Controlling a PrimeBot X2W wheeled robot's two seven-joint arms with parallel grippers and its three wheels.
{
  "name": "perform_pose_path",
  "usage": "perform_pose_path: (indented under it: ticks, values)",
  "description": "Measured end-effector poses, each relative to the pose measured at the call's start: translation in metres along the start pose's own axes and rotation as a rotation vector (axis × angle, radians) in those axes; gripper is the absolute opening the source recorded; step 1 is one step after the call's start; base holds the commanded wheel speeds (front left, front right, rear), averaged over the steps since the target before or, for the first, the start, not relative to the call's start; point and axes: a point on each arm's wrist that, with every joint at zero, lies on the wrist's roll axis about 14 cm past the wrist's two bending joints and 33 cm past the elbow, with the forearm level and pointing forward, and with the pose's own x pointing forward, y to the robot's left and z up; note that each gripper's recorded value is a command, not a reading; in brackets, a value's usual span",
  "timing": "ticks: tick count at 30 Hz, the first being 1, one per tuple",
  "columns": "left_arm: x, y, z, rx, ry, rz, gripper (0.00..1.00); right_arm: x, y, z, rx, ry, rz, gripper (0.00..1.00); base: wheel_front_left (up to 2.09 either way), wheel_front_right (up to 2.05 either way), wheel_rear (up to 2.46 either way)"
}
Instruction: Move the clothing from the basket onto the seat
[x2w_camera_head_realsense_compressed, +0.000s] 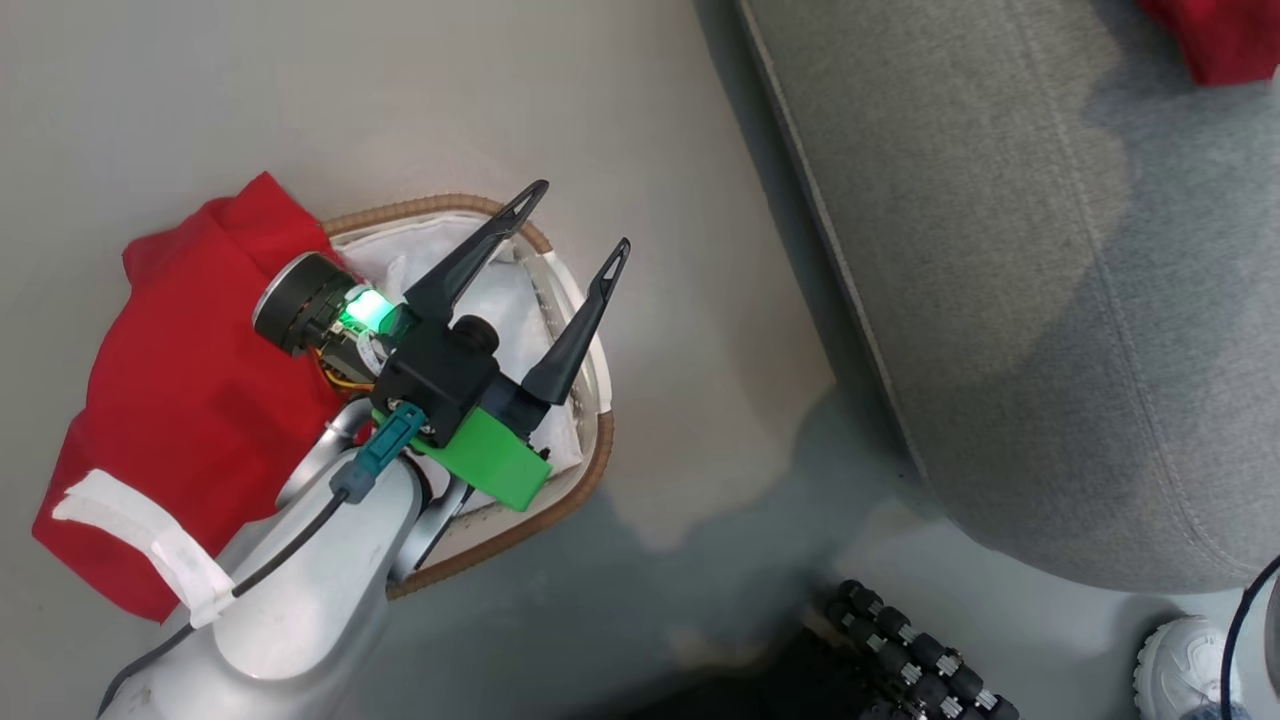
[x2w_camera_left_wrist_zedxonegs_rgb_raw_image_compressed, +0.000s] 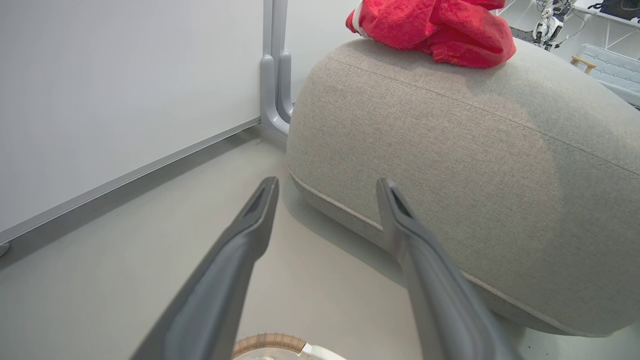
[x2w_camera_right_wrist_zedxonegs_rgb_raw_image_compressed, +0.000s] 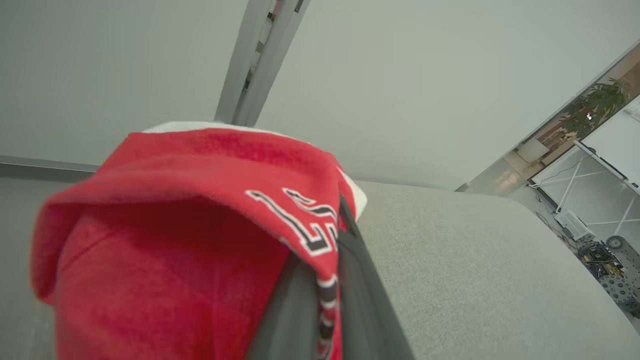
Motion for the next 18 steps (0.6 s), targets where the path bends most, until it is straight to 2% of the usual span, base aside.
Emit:
perform_pose_path:
  ticks: [4,5,6,7,8,18]
  values:
    - [-0.003,0.002,-0.007,-0.011,0.011,0.008,1.0,-0.01,0.011,-0.031,0.017,0.071,0.007,0.0,0.0,0.0,0.0]
    - [-0.004,0.002,-0.008,-0.012,0.013,0.008,1.0,-0.012,0.011,-0.034,0.019,0.079,0.004,0.05,0.0,0.0,0.0]
    - [-0.004,0.002,-0.008,-0.012,0.014,0.006,1.0,-0.015,0.011,-0.036,0.023,0.084,0.0,0.28,0.0,0.0,0.0]
    - [-0.003,0.001,-0.007,-0.01,0.014,0.005,1.0,-0.018,0.01,-0.038,0.023,0.089,-0.004,0.46,0.0,0.0,0.0]
    - [-0.003,0.0,-0.006,-0.009,0.013,0.003,1.0,-0.021,0.008,-0.039,0.019,0.093,-0.006,0.98,0.0,0.0,0.0]
    - [-0.003,-0.008,0.011,0.0,-0.002,0.007,1.0,-0.055,-0.005,-0.044,0.021,0.115,-0.022,1.0,0.0,0.0,0.0]
